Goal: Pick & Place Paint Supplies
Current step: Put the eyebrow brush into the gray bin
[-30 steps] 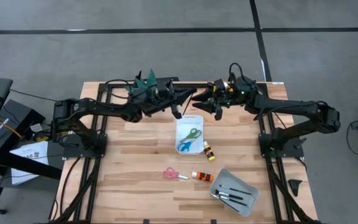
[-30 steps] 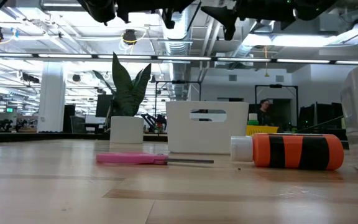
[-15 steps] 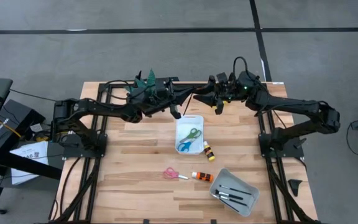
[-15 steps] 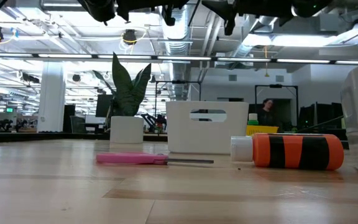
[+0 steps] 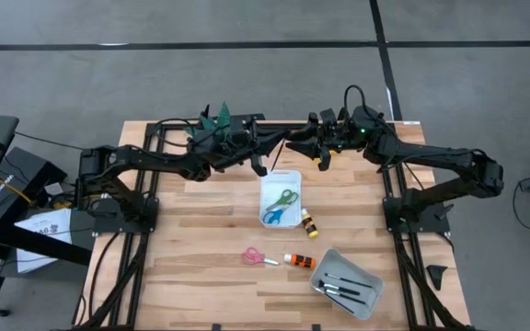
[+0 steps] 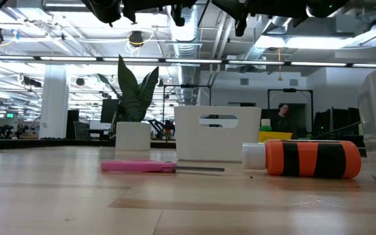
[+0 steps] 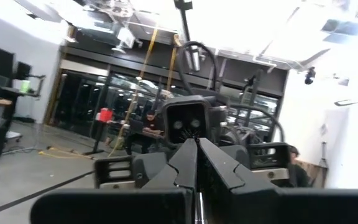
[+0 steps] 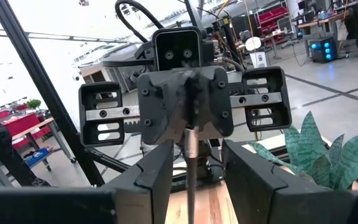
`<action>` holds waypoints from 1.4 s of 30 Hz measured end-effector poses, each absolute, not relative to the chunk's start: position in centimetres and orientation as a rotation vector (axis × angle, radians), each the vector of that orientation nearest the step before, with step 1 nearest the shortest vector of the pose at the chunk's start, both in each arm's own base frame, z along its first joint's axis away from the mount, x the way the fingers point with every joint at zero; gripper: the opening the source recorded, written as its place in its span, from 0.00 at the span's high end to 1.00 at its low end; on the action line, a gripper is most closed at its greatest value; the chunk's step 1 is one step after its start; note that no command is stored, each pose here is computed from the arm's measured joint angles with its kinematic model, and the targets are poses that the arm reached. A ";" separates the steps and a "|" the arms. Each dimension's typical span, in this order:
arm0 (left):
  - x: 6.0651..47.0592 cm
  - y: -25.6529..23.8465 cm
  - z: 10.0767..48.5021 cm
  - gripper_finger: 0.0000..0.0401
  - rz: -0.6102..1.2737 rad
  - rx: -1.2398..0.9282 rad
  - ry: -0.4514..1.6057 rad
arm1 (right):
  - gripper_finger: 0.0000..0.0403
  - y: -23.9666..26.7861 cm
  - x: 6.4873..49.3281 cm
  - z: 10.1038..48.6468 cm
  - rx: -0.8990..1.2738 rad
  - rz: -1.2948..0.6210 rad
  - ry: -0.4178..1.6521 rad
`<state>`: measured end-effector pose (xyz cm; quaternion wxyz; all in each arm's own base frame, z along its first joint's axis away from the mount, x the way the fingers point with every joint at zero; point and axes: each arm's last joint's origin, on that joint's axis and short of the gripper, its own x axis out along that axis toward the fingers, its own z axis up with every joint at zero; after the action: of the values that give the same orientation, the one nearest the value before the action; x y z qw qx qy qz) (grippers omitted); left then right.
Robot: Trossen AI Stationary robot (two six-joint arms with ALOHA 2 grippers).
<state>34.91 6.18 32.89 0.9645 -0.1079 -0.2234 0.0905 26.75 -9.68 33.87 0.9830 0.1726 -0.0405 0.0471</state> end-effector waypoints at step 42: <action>37.4 6.5 32.9 1.00 0.255 -0.291 -0.519 | 0.67 -9.8 26.7 33.9 0.323 0.068 -0.087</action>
<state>37.42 6.52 32.90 0.9481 -0.1431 -0.2548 0.1253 26.74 -9.82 33.86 0.9855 0.1608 -0.0431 0.0340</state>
